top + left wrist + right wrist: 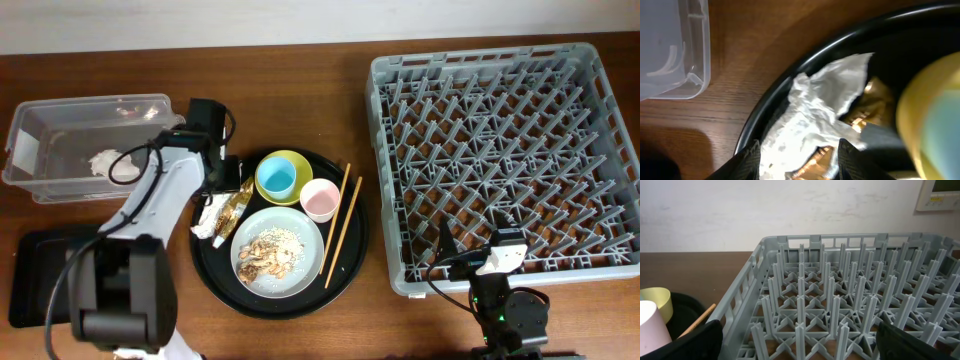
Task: Sort waste into correct bins and load items into the dishwasher rack
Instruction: 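Move the tissue left and drop it into the clear plastic bin, then return the left gripper to the gold wrapper and grasp it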
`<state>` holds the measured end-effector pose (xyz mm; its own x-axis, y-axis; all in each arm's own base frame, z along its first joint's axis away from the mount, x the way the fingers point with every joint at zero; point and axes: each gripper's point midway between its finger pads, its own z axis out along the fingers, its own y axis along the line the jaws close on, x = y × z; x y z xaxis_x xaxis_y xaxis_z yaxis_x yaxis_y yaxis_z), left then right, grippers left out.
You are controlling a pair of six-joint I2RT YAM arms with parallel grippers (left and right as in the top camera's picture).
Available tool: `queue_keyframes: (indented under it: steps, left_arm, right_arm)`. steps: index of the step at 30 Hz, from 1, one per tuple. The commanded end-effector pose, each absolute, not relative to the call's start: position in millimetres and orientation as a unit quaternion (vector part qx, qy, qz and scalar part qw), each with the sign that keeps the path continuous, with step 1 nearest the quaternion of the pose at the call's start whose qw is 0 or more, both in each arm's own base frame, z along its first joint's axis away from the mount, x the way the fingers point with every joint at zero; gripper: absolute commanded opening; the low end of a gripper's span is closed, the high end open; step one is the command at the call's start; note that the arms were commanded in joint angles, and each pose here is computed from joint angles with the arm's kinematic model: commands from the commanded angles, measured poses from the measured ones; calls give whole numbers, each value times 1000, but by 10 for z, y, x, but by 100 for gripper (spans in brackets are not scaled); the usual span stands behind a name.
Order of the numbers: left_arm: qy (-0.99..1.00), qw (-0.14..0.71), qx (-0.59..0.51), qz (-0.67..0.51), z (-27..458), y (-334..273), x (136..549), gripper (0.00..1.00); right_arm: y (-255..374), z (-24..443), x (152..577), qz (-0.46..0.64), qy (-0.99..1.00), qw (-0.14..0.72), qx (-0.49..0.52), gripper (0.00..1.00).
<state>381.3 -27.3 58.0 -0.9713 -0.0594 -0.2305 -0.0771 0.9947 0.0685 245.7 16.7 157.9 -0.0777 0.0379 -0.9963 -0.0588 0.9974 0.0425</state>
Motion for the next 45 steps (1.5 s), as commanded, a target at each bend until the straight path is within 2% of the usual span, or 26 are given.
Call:
queue_keyframes:
  steps: [1,6,8,10,11,12,17,23,30,33,35,38,39,40,41,42,43,45]
  left_arm:
    - [992,96,-31,70,379,-177,3800,49]
    - [994,73,-29,71,203,-182,3766,49]
    - [994,73,-29,71,199,-183,3765,42]
    - [994,73,-29,71,199,-182,3764,32]
    - [994,73,-29,71,199,-182,3764,13]
    - [994,74,-29,71,203,-182,3769,1]
    - [993,93,-31,68,669,-196,3895,0]
    - [975,210,-44,52,1726,-192,4146,1]
    - [927,347,-127,64,2457,381,4381,1]
    - [893,396,-205,58,2705,740,4431,1]
    - [878,415,-228,67,2781,975,4472,1]
    - [834,417,-339,127,2786,1487,4321,1]
    - [826,414,-355,143,2768,1612,4281,2]
    - [825,409,-362,147,2729,1685,4270,11]
    - [827,402,-364,149,2664,1719,4281,44]
    - [834,392,-361,144,2561,1707,4327,87]
    - [842,384,-355,129,2472,1658,4372,95]
    - [872,356,-331,57,2259,1400,4465,96]
  right_arm:
    - [134,1553,2457,27,735,678,-4,98]
    - [134,1553,2457,27,735,678,-4,98]
    - [134,1553,2457,27,735,678,-4,98]
    - [134,1553,2457,27,735,678,-4,98]
    - [134,1553,2457,27,735,678,-4,98]
    - [134,1553,2457,27,735,678,-4,98]
    - [134,1553,2457,27,735,678,-4,98]
    - [134,1553,2457,27,735,678,-4,98]
    - [134,1553,2457,27,735,678,-4,98]
    - [134,1553,2457,27,735,678,-4,99]
    - [134,1553,2457,27,735,678,-4,98]
    - [134,1553,2457,27,735,678,-4,98]
    - [134,1553,2457,27,735,678,-4,99]
    - [134,1553,2457,27,735,678,-4,98]
    - [134,1553,2457,27,735,678,-4,98]
    - [134,1553,2457,27,735,678,-4,98]
    - [134,1553,2457,27,735,678,-4,98]
    - [134,1553,2457,27,735,678,-4,98]
